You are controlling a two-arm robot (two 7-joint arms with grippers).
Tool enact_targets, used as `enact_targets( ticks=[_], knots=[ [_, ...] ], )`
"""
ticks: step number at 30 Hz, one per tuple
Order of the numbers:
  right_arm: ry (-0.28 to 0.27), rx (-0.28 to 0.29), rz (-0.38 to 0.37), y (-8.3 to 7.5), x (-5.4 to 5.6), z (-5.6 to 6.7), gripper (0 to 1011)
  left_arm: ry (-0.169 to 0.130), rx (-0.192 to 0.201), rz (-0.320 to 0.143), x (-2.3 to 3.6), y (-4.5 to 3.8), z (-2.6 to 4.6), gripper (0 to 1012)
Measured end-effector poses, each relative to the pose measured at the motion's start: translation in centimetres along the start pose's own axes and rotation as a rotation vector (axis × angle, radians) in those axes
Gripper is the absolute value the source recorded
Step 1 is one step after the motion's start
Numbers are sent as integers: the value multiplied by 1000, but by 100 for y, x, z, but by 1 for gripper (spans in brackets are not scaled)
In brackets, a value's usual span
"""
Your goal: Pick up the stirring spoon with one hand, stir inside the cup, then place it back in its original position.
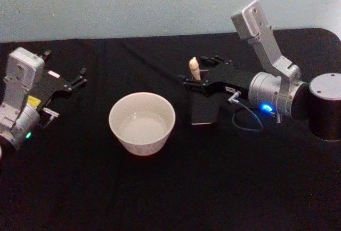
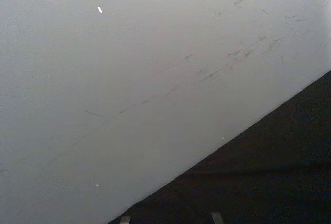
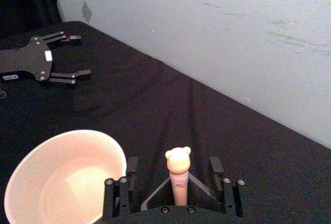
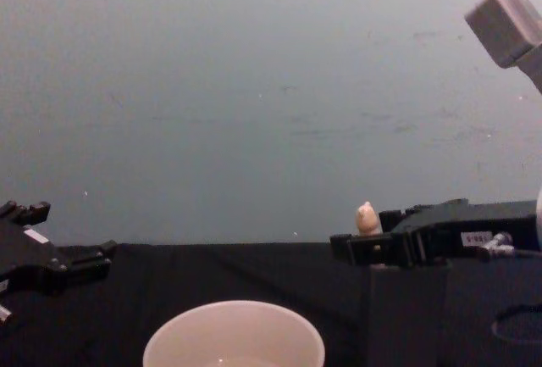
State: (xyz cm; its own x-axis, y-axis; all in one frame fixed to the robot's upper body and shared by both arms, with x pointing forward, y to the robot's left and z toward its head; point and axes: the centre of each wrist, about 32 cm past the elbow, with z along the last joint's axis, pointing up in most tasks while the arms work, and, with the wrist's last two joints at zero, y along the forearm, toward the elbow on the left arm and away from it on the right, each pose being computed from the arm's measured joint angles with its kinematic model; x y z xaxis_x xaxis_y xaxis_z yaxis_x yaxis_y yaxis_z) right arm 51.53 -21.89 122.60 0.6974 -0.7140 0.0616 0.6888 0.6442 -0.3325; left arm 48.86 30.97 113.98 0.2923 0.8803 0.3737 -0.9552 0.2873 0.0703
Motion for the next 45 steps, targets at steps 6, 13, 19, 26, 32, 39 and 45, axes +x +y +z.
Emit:
enact_targets(
  ticks=[6,13,19,26,32,39,45],
  knots=[
    [1,0,1,-1,0,0,692,0,0,0,0,0,0,1001],
    [1,0,1,-2,-1,2,490,0,0,0,0,0,0,1001],
    [1,0,1,-2,-1,2,288,0,0,0,0,0,0,1001],
    [2,0,1,-2,-1,2,216,0,0,0,0,0,0,1001],
    [2,0,1,-2,-1,2,216,0,0,0,0,0,0,1001],
    [9,23,-9,-42,23,-2,216,0,0,0,0,0,0,1001],
    [20,79,-18,-138,35,45,215,0,0,0,0,0,0,1001]
  ],
)
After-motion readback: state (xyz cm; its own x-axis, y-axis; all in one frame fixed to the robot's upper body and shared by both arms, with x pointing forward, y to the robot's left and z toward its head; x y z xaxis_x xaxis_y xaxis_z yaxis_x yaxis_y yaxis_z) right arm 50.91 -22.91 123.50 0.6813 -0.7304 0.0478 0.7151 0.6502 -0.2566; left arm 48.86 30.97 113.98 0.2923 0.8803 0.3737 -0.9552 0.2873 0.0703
